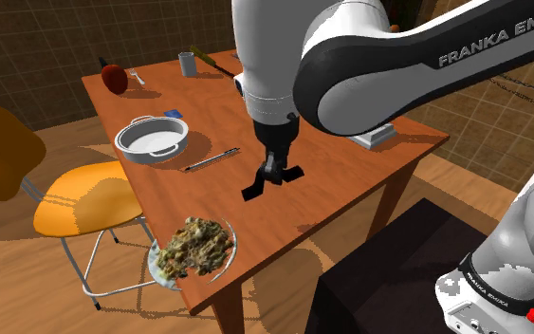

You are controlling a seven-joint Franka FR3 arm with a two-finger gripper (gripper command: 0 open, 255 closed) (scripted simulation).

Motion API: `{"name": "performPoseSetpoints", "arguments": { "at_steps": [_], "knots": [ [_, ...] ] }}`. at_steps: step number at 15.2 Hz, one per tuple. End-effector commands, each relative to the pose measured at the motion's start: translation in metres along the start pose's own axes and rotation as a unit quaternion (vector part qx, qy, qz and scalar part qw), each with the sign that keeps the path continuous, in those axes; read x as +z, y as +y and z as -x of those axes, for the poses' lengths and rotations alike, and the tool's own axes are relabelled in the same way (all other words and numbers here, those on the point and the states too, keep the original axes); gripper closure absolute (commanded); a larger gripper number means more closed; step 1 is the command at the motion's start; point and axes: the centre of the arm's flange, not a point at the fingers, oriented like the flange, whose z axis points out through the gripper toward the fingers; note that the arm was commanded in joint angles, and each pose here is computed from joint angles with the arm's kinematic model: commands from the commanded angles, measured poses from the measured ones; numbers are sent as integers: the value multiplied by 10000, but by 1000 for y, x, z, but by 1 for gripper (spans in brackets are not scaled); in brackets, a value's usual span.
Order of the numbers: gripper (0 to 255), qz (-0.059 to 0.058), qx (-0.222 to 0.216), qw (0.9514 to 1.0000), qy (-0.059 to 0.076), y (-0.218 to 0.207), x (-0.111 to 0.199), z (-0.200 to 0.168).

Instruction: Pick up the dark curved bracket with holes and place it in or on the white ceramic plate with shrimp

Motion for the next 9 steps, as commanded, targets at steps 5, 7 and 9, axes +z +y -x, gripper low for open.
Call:
{"name": "performPoseSetpoints", "arguments": {
  "at_steps": [5, 7, 9],
  "knots": [
    [255, 0, -1, 10000, -1, -35, -17, -54],
    [255, 0, -1, 10000, -1, -50, -22, -75],
    [255, 0, -1, 10000, -1, -65, -28, -97]
  ]
}}
